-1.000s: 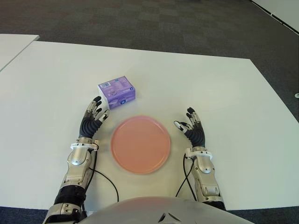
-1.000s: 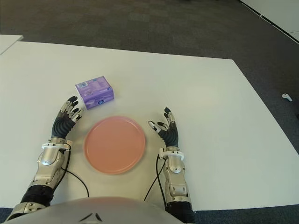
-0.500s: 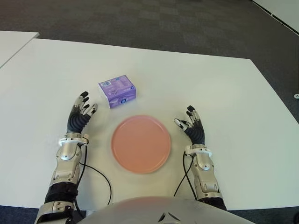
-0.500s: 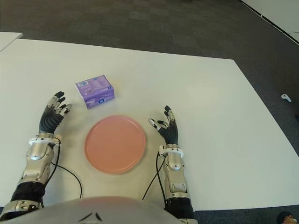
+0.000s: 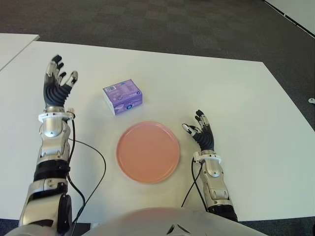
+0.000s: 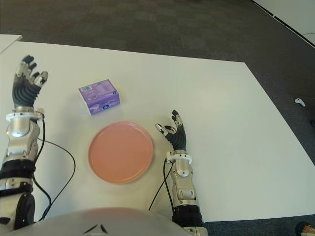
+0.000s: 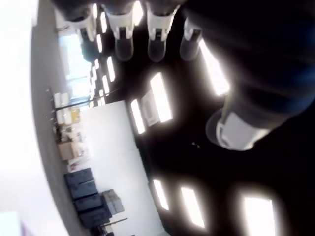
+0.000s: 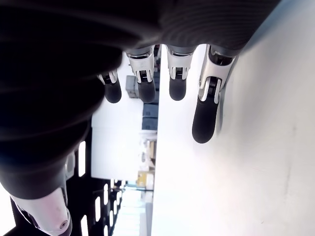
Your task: Put the tissue paper into the plate.
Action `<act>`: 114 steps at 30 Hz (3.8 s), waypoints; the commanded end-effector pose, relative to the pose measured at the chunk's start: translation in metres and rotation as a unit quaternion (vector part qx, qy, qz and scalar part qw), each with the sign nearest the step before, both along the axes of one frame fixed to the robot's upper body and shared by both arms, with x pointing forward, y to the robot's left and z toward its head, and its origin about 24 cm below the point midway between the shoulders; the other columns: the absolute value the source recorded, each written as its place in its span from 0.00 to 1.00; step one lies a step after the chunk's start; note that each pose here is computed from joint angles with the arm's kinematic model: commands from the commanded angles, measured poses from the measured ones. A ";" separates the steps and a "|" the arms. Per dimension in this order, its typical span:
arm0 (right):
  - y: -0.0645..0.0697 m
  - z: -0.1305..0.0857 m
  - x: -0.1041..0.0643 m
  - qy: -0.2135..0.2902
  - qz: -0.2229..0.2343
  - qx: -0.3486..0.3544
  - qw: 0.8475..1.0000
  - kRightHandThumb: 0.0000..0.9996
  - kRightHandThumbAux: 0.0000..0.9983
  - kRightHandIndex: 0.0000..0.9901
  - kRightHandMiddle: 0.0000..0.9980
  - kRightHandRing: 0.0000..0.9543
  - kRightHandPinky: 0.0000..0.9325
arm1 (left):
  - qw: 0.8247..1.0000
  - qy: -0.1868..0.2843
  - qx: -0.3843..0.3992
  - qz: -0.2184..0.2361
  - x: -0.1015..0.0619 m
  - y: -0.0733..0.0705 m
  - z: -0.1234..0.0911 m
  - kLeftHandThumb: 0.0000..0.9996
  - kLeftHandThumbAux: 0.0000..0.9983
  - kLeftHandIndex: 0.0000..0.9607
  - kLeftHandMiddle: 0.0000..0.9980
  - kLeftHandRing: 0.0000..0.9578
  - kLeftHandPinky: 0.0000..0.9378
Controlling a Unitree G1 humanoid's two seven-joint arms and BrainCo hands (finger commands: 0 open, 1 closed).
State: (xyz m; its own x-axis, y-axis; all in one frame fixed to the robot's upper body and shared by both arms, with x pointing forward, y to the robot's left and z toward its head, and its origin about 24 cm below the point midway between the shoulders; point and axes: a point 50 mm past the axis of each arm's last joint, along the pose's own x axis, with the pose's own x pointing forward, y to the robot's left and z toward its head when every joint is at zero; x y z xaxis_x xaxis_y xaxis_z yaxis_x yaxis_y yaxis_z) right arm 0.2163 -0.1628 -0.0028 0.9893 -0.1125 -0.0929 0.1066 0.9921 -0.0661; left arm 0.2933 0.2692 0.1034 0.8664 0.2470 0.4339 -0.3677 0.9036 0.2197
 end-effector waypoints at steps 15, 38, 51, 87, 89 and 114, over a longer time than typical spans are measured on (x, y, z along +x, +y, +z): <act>0.002 -0.040 -0.022 0.117 -0.011 0.009 0.993 0.10 0.74 0.00 0.00 0.00 0.00 | 0.988 -0.042 0.143 -0.037 0.040 -0.010 0.051 0.04 0.53 0.00 0.00 0.00 0.00; 0.006 -0.045 -0.019 0.122 -0.016 0.017 0.992 0.10 0.74 0.00 0.00 0.00 0.00 | 0.928 0.060 0.277 -0.242 0.055 -0.084 0.017 0.14 0.49 0.00 0.00 0.00 0.00; 0.010 -0.046 -0.018 0.121 -0.016 0.019 0.992 0.10 0.74 0.00 0.00 0.00 0.00 | 0.844 0.108 0.451 -0.270 0.055 -0.100 -0.010 0.13 0.44 0.00 0.00 0.00 0.00; 0.010 -0.049 -0.019 0.129 -0.004 0.007 0.992 0.07 0.73 0.00 0.00 0.00 0.00 | 0.701 0.050 0.704 -0.102 0.066 -0.088 -0.026 0.00 0.41 0.00 0.00 0.00 0.00; 0.009 -0.049 -0.019 0.129 -0.003 0.006 0.992 0.07 0.73 0.00 0.00 0.00 0.00 | 0.697 0.038 0.711 -0.087 0.066 -0.087 -0.025 0.00 0.41 0.00 0.00 0.00 0.00; 0.005 -0.050 -0.019 0.130 0.012 0.002 0.991 0.01 0.75 0.00 0.00 0.00 0.00 | 0.690 0.017 0.723 -0.034 0.068 -0.083 -0.024 0.00 0.38 0.00 0.00 0.00 0.00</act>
